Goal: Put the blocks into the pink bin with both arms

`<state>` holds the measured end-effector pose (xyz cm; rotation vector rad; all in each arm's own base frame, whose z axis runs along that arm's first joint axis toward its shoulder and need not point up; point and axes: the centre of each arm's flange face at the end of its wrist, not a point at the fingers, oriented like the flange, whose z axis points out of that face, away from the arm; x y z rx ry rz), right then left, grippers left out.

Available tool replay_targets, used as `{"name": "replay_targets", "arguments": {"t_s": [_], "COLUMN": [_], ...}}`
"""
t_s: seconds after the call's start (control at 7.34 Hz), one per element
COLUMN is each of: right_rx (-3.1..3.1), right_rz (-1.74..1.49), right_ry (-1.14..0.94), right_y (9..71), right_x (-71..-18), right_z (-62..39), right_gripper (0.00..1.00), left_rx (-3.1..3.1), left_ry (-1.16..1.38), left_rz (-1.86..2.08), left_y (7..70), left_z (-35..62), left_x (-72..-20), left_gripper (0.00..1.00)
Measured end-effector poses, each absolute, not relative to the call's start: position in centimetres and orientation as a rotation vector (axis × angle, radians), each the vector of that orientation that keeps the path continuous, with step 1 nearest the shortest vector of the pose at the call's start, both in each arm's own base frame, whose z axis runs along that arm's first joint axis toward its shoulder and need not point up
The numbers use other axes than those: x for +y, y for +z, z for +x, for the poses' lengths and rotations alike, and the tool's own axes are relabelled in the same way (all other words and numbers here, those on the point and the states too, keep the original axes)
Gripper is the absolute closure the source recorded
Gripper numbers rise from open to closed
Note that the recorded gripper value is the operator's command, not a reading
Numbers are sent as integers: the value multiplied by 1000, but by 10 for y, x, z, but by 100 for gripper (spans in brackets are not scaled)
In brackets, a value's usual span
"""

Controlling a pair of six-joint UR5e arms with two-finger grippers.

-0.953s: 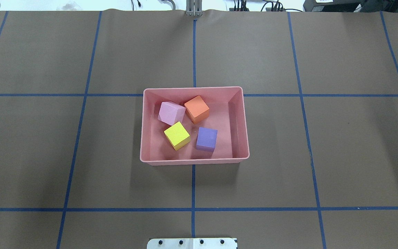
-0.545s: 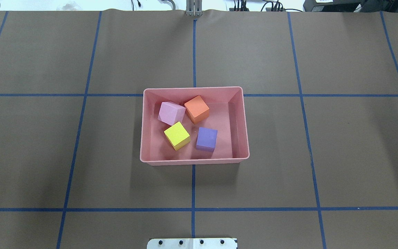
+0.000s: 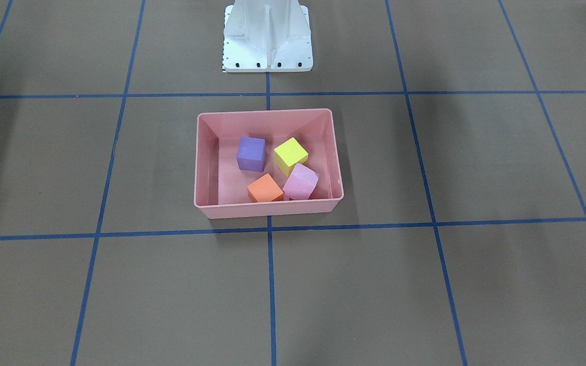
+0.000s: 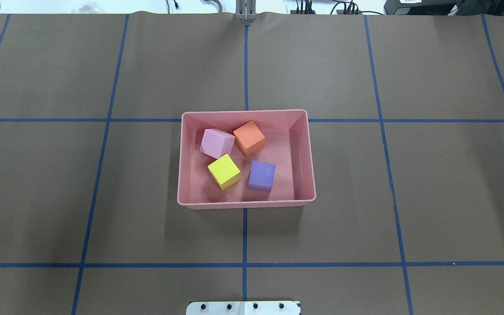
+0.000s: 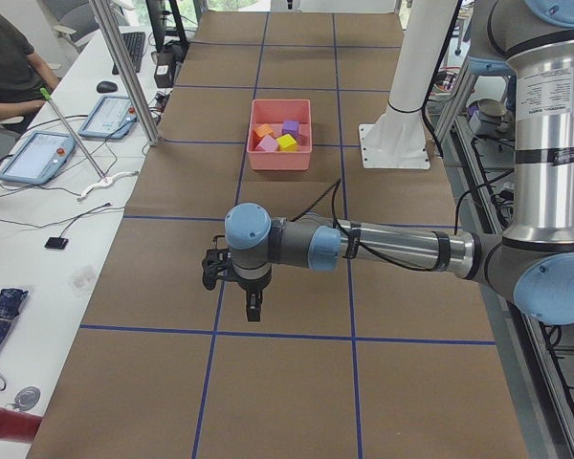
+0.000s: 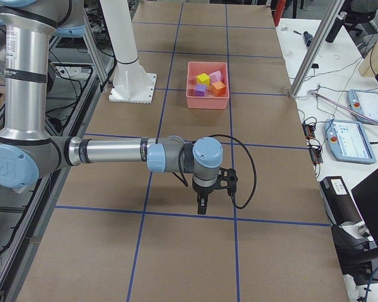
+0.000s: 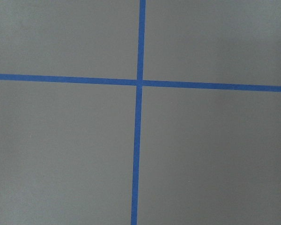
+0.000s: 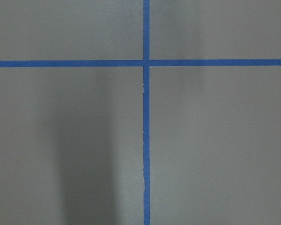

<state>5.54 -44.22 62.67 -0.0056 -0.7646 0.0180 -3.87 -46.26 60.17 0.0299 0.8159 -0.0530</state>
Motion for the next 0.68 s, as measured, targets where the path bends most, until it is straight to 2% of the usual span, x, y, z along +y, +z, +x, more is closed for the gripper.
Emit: {"name": "replay_targets", "arguments": {"t_s": [0.68], "right_rx": [-772], "right_rz": [-6], "right_ry": [24], "right_y": [625], "right_x": [-442], "right_z": [55], "right_gripper": [0], "left_rx": [820], "left_ry": [-57], "left_rz": [25], "left_y": [602], "left_z": [-38], "left_x": [-462], "left_gripper": [0]}}
